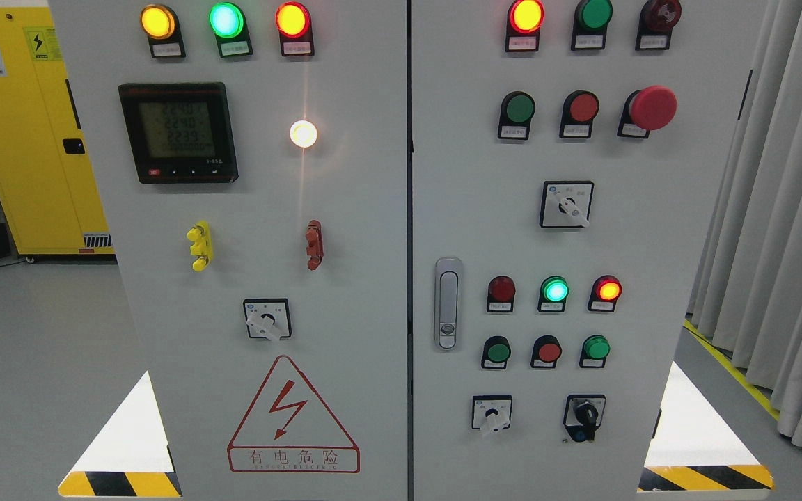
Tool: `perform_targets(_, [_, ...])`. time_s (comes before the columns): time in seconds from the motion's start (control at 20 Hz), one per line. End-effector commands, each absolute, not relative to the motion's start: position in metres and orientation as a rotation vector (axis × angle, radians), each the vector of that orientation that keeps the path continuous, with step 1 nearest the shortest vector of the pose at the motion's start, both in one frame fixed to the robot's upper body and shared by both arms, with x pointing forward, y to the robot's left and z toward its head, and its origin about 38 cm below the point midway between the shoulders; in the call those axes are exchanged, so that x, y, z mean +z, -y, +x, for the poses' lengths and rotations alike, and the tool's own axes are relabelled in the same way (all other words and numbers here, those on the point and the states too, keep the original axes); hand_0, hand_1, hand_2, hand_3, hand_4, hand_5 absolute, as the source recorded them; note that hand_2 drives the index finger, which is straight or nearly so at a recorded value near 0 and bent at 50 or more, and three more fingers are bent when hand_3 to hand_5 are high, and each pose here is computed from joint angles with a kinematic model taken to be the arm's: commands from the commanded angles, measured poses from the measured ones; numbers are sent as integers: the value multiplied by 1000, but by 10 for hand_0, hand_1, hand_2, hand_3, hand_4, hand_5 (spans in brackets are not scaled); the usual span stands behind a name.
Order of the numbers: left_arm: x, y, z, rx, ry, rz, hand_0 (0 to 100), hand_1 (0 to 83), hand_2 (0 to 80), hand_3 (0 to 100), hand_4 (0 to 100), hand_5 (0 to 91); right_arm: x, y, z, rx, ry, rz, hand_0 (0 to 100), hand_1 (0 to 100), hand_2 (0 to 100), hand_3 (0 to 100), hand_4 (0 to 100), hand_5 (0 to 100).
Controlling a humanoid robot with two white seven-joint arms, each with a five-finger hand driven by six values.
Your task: Press green start button
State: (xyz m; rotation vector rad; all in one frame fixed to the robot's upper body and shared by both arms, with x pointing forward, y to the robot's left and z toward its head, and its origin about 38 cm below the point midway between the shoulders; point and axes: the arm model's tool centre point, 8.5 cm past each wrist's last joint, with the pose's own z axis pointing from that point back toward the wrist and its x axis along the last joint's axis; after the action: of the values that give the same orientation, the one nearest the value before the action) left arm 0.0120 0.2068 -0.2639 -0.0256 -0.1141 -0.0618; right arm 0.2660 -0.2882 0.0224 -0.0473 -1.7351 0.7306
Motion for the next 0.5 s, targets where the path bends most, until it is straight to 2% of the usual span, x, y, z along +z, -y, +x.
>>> perform_targets(0.0, [-263, -200, 40, -64, 172, -37, 120, 556, 0, 0, 0, 0, 126, 269, 300, 941, 2005, -198, 231, 705, 0, 768, 801, 710])
perform_targets(0.1, [-263, -200, 40, -65, 172, -37, 120, 556, 0, 0, 0, 0, 143, 269, 311, 978, 2042, -246, 209, 744, 0, 763, 859, 789])
perform_targets(0.15, [-263, -200, 40, -64, 172, -37, 120, 556, 0, 0, 0, 0, 151, 270, 315, 1001, 2052, -280, 209, 744, 0, 763, 859, 789])
perform_targets(0.2, [-263, -200, 40, -64, 172, -37, 120, 556, 0, 0, 0, 0, 158, 272, 320, 1024, 2056, -323, 204, 761, 0, 811, 893, 897])
perform_targets(0.45, [-263, -200, 40, -64, 172, -37, 120, 556, 0, 0, 0, 0, 182, 277, 335, 1121, 2054, -448, 194, 749, 0, 836, 911, 942])
